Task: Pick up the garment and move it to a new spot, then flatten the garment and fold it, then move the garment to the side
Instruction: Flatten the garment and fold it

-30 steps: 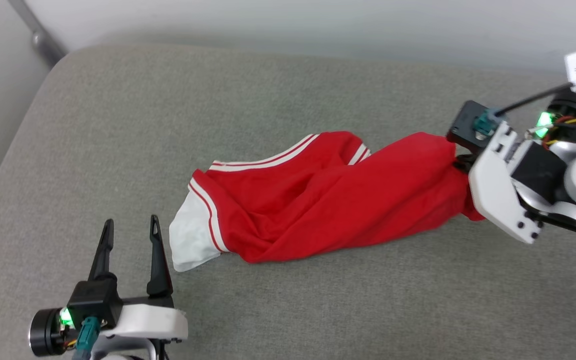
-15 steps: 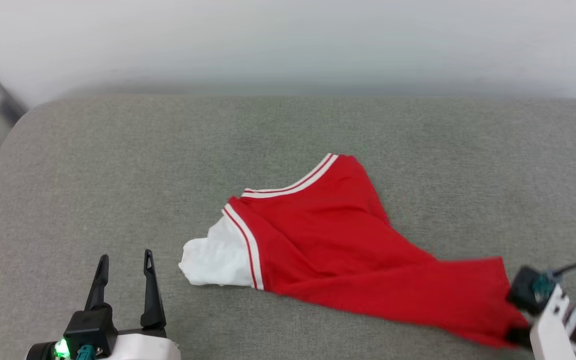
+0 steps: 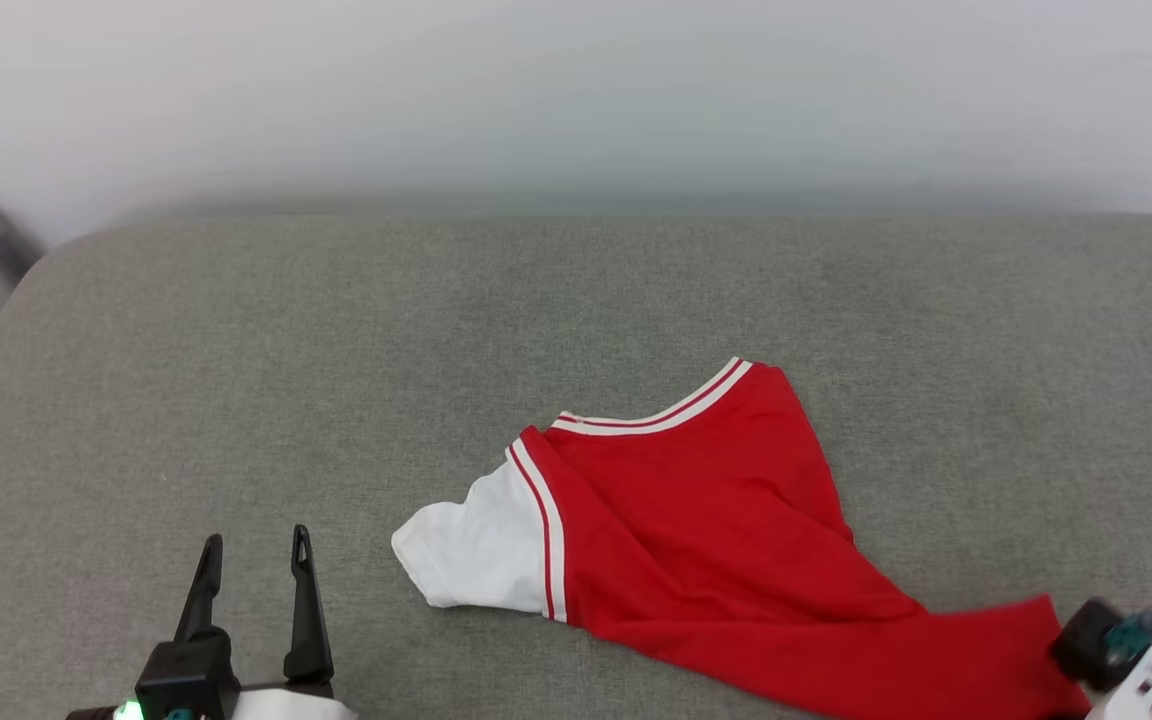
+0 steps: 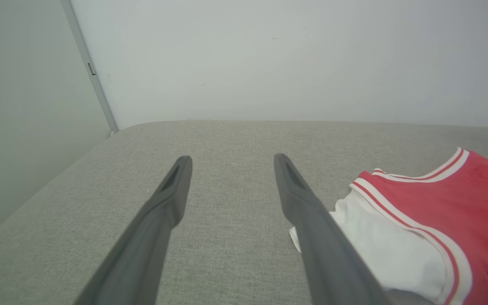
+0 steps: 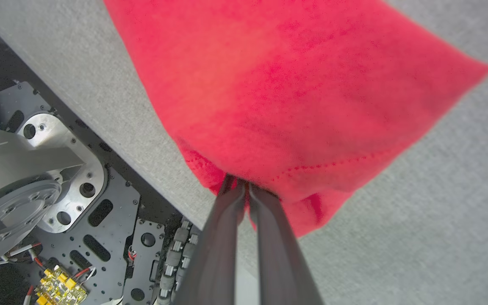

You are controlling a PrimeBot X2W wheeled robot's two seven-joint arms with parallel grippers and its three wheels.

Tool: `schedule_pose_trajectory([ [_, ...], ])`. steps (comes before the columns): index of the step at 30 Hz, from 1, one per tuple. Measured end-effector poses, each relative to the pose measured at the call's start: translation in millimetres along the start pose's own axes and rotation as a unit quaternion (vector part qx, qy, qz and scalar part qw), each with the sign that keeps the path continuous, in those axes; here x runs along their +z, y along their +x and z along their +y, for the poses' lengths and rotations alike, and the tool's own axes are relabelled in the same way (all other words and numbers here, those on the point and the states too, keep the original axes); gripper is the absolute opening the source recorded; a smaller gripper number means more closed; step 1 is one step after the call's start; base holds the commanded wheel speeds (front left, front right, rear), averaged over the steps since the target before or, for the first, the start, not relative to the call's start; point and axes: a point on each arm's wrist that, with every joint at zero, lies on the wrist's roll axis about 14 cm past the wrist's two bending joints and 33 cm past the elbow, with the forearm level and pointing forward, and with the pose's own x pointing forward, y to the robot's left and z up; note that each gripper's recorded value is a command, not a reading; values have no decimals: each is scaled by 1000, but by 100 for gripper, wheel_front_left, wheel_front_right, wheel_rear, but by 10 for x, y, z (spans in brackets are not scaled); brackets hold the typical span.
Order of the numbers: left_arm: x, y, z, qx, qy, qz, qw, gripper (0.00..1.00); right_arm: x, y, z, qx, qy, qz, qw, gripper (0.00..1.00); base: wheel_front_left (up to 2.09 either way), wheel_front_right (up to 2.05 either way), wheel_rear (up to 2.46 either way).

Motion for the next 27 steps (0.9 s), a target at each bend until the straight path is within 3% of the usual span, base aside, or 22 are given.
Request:
schedule_pose_trajectory([
  [4, 0, -66, 5, -1, 2, 0, 1000, 100, 327, -242, -342, -60, -6, -68, 996, 100, 0, 0, 0],
  [9, 37, -122, 8, -2, 3, -5, 1000, 100, 783, -713, -691, -130, -32, -141, 981, 100, 0, 0, 0],
  [18, 19, -112, -7, -5, 6, -2, 1000, 100, 1649, -1139, -778, -168, -99, -196, 961, 100, 0, 0, 0],
  [21, 13, -55, 0, -3, 7, -1, 1000, 100, 1873, -1070, -735, -161, -119, -183, 963, 100, 0, 0, 0],
  [23, -22, -7, 15, 1, 8, 4, 1000, 100, 1963, -869, -685, -136, -116, -137, 974, 100, 0, 0, 0],
  [27, -70, 83, 10, 2, 10, 10, 1000, 100, 2133, -556, -600, -99, -118, -81, 985, 100, 0, 0, 0],
])
